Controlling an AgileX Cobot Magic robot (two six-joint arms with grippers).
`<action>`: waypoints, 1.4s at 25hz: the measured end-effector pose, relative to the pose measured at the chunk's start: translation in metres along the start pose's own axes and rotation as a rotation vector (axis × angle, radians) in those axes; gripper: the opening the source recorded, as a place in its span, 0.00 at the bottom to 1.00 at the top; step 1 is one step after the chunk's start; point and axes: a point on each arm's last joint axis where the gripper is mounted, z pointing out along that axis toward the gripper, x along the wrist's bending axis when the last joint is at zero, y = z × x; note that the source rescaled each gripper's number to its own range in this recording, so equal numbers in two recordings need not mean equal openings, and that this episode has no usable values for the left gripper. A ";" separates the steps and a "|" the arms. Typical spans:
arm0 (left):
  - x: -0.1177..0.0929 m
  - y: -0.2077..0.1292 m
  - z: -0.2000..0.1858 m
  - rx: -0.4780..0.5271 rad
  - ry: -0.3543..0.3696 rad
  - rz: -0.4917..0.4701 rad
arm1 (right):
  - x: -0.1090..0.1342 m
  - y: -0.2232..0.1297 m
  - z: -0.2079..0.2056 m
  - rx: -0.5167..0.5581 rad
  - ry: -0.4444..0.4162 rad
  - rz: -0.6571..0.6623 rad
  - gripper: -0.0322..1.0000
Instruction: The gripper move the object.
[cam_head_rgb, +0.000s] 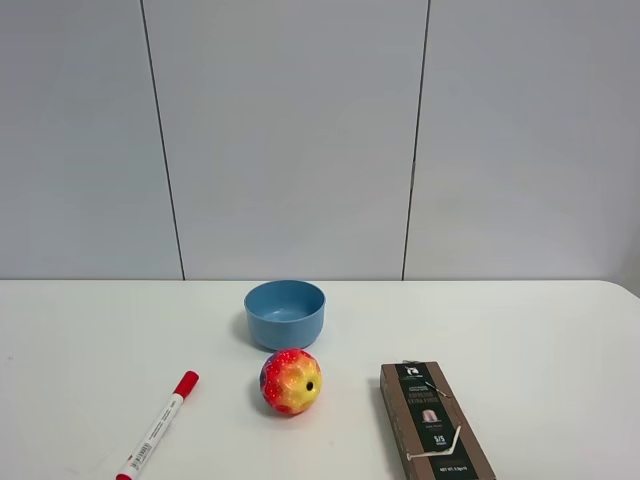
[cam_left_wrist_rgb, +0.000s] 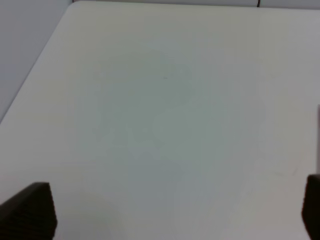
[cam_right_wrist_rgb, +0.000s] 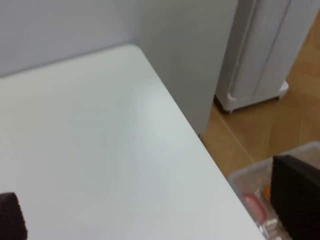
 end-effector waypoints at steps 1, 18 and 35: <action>0.000 0.000 0.000 0.000 0.000 0.000 | 0.001 -0.008 0.000 -0.008 0.012 0.000 1.00; 0.000 0.000 0.000 0.000 0.000 0.000 | 0.030 -0.080 0.034 0.056 0.257 -0.074 1.00; 0.000 0.000 0.000 0.000 0.000 0.000 | 0.025 -0.080 0.035 0.058 0.209 -0.028 1.00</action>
